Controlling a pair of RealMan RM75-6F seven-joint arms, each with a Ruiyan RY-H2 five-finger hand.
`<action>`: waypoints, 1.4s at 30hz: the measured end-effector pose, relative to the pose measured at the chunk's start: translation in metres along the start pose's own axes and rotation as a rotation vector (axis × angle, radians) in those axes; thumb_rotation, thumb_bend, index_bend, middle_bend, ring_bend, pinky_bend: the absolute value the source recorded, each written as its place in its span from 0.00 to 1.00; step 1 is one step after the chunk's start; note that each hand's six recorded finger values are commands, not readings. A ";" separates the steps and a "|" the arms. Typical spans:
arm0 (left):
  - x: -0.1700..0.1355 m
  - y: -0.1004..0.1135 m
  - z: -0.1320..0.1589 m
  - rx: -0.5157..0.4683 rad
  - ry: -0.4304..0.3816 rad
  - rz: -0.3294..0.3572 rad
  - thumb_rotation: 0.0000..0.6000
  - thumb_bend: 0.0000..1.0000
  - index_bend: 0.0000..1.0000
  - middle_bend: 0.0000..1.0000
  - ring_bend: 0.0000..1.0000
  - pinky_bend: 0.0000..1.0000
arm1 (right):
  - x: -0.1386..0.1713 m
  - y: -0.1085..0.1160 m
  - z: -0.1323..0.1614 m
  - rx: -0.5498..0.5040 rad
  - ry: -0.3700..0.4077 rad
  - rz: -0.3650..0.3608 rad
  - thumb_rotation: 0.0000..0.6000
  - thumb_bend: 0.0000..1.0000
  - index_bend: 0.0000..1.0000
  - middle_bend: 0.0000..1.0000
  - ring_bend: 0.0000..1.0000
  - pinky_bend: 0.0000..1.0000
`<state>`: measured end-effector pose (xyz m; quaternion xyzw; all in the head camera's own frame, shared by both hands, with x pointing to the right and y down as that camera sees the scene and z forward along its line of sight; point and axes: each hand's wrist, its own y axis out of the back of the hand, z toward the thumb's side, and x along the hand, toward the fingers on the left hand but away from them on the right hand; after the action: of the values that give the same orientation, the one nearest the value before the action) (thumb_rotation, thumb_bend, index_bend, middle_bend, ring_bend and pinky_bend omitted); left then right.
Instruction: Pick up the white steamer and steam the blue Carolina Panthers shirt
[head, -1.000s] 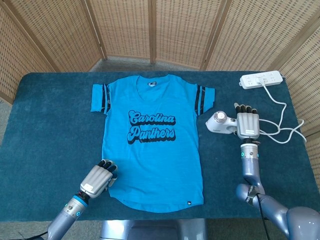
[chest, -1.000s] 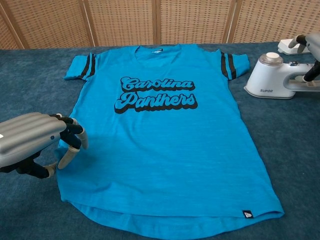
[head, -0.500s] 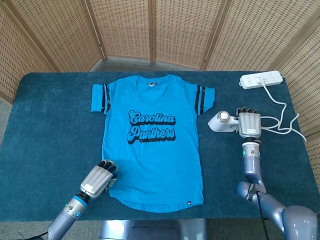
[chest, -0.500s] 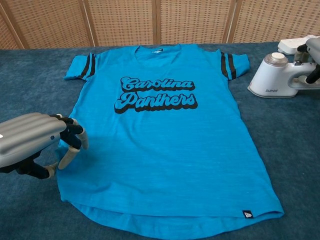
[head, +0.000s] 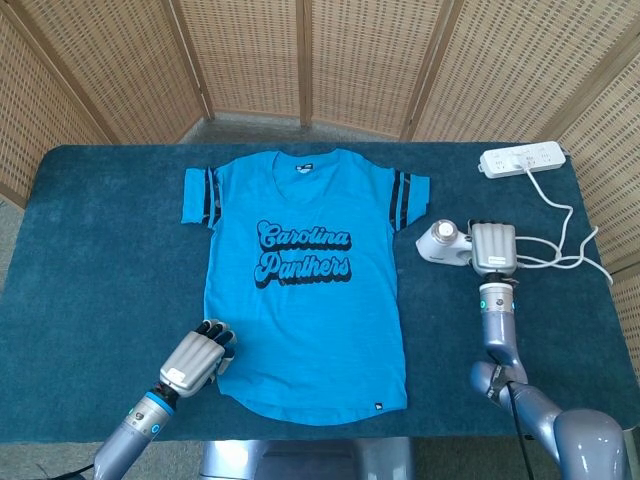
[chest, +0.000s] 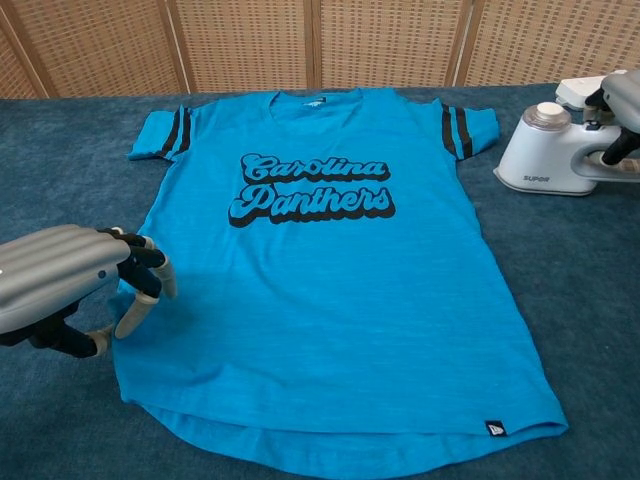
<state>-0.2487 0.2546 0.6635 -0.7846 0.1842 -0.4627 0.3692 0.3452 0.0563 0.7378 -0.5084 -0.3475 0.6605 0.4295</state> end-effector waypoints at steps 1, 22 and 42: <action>0.000 0.000 0.000 -0.001 0.001 0.000 1.00 0.45 0.71 0.35 0.23 0.19 | 0.000 0.000 0.000 -0.004 0.000 -0.004 1.00 0.39 0.62 0.65 0.65 0.63; -0.002 0.000 -0.004 0.004 0.009 0.006 1.00 0.45 0.71 0.35 0.23 0.19 | 0.011 0.014 -0.007 -0.283 0.005 0.012 1.00 0.38 0.72 0.72 0.73 0.71; -0.003 0.001 -0.001 0.007 0.003 0.009 1.00 0.45 0.71 0.35 0.23 0.19 | 0.029 0.025 0.003 -0.621 -0.039 0.082 1.00 0.38 0.71 0.71 0.73 0.71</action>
<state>-0.2511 0.2553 0.6618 -0.7818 0.1866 -0.4631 0.3735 0.3339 0.0734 0.7055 -0.6160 -0.5200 0.5494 0.2199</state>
